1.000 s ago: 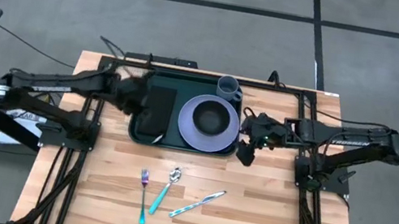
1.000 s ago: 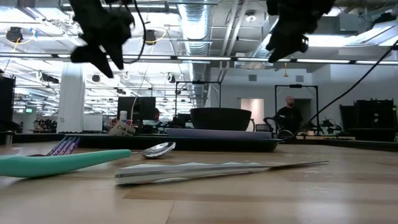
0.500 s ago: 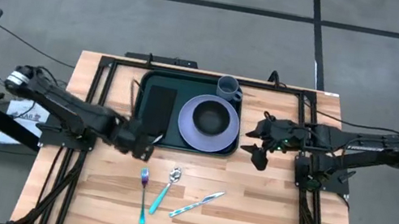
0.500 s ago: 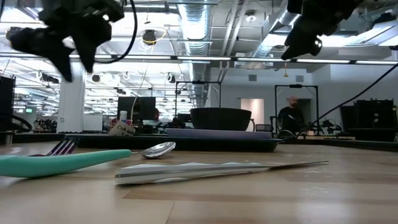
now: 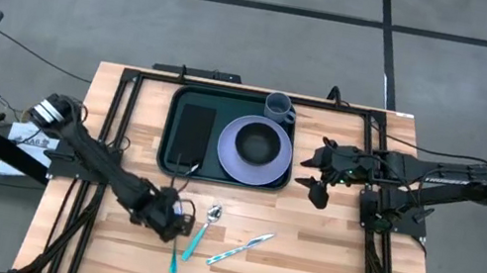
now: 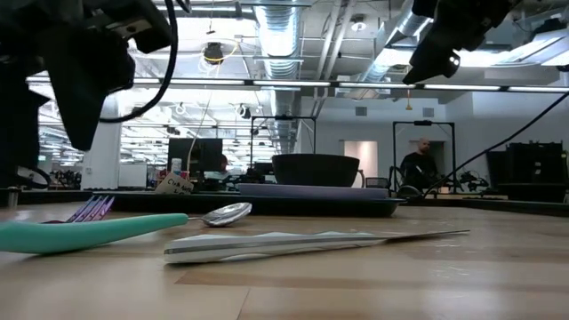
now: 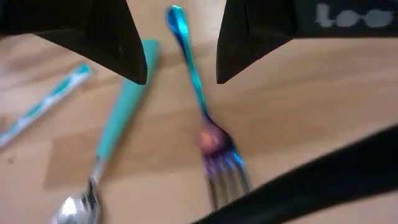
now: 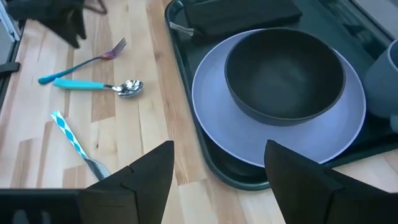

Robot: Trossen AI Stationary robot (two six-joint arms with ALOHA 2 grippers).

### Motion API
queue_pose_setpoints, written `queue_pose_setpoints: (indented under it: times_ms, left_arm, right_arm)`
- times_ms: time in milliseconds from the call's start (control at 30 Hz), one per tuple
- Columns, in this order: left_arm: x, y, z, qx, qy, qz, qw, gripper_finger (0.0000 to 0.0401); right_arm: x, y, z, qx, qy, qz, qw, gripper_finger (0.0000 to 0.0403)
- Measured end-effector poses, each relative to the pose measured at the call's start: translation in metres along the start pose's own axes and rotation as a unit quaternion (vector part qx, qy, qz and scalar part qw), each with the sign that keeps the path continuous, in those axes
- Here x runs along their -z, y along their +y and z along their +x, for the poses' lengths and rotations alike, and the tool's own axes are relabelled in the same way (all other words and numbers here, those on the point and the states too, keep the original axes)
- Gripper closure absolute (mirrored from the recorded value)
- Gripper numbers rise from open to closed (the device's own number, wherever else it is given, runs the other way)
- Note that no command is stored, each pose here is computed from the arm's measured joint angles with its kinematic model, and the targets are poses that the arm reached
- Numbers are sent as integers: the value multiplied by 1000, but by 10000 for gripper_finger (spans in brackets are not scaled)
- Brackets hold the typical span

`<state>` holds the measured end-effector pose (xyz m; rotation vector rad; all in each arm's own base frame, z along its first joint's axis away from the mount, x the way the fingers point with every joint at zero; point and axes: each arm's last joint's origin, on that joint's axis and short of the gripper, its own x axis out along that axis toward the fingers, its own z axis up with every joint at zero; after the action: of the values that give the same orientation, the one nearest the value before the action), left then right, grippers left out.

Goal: Set up tray
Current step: Put the blue fork on top of the black napkin

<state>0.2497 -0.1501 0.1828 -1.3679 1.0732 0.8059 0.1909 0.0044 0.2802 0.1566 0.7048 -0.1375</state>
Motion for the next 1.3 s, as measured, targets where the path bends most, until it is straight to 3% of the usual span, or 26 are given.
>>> queue_pose_setpoints:
  times_ms: [200, 433, 700, 1067, 1167, 1300]
  left_arm:
    - [16, 4, 18, -7, 6, -20, 1000, 221]
    - [17, 11, 20, -35, -8, -26, 999, 221]
    - [18, 5, 31, -20, 4, -18, 1000, 221]
    - [14, -4, 51, -67, -1, 7, 998, 221]
    - [14, -7, 52, -87, -2, 16, 996, 234]
    - [14, -8, 54, -103, -10, 25, 994, 281]
  right_arm:
    - [0, 0, 0, 0, 0, -9, 1000, 163]
    - [0, 0, 0, 0, 0, -17, 1000, 163]
    - [0, 0, 0, 0, -2, -20, 1000, 163]
    - [-1, 0, 0, 1, -4, -29, 1000, 163]
    - [-1, 0, 0, 1, -4, -31, 1000, 163]
    - [-1, 0, 0, 1, -3, -33, 999, 163]
